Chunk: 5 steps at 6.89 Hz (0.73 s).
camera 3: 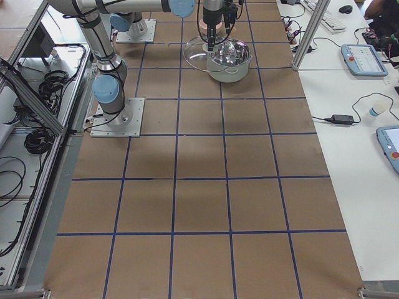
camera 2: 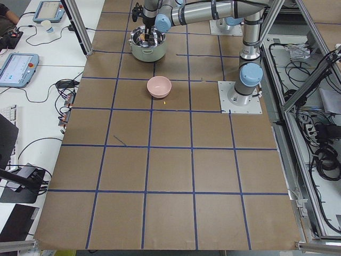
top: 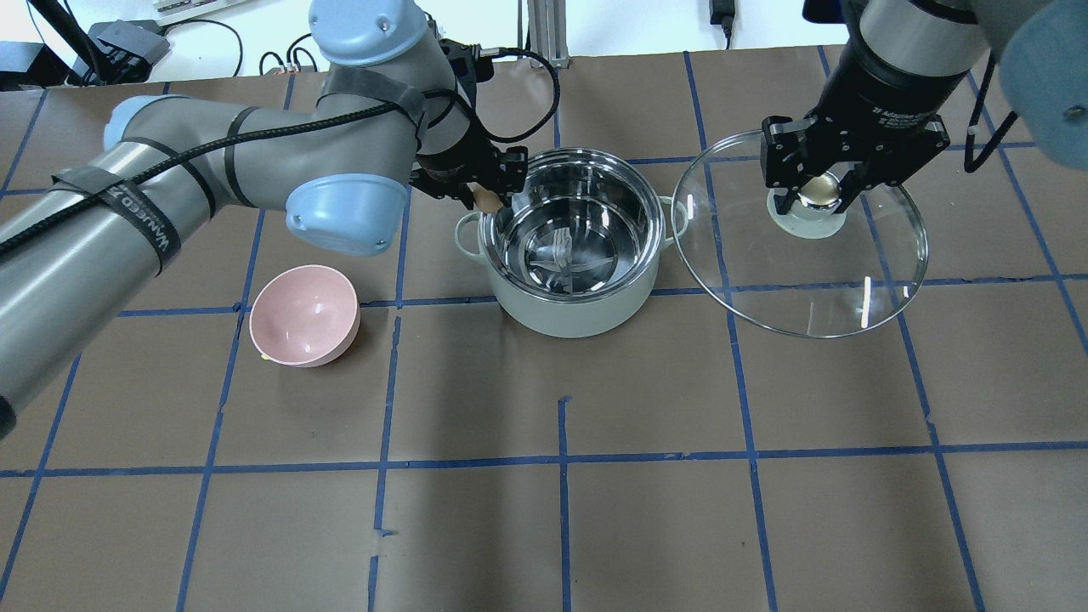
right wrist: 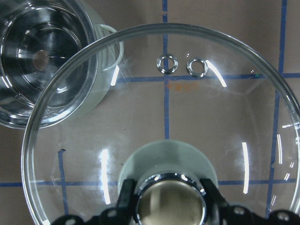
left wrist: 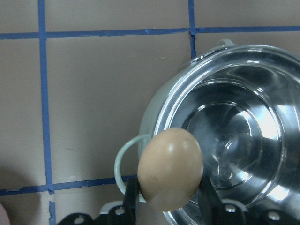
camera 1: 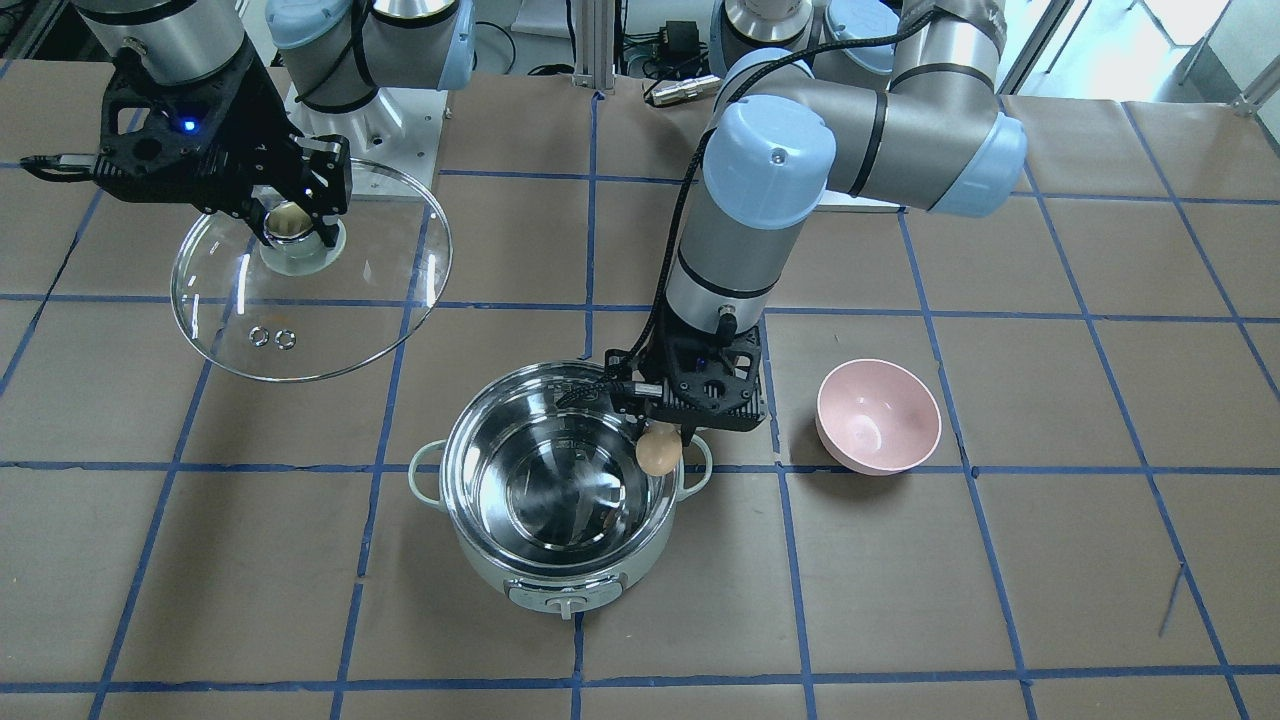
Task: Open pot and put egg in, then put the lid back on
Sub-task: 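Lower the egg into the pot and open the left gripper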
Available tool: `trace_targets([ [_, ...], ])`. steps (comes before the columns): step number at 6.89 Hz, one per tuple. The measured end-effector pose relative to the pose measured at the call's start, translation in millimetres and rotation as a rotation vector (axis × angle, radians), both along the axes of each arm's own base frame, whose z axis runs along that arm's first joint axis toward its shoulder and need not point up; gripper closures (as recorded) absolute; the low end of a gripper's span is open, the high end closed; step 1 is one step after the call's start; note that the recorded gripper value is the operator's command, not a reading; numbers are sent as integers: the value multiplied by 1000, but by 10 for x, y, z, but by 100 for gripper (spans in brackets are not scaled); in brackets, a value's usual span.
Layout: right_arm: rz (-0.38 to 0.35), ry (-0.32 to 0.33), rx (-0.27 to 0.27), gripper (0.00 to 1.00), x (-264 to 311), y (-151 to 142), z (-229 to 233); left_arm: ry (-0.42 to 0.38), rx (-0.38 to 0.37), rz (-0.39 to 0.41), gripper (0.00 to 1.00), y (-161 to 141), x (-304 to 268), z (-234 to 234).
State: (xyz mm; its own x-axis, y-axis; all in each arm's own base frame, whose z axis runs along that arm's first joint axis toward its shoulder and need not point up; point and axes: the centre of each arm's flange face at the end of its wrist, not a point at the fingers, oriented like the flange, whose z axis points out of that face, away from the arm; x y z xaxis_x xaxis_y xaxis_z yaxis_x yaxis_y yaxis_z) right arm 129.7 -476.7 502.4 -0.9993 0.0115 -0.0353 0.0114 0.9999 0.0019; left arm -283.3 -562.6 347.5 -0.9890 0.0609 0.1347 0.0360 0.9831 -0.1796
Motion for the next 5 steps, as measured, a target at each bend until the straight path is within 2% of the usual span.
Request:
trace_targets([
  [2, 0, 0, -1, 96, 0, -1, 5, -8, 14, -15, 73, -19, -129, -244],
  [3, 0, 1, -1, 96, -1, -1, 5, -8, 10, -20, 63, -43, -163, -309],
  [4, 0, 1, 0, 96, -3, 0, 5, -6, 2, -24, 48, -63, -193, -361],
  [5, 0, 1, 0, 96, -6, -1, 7, -7, 0, -31, 25, -61, -229, -417],
])
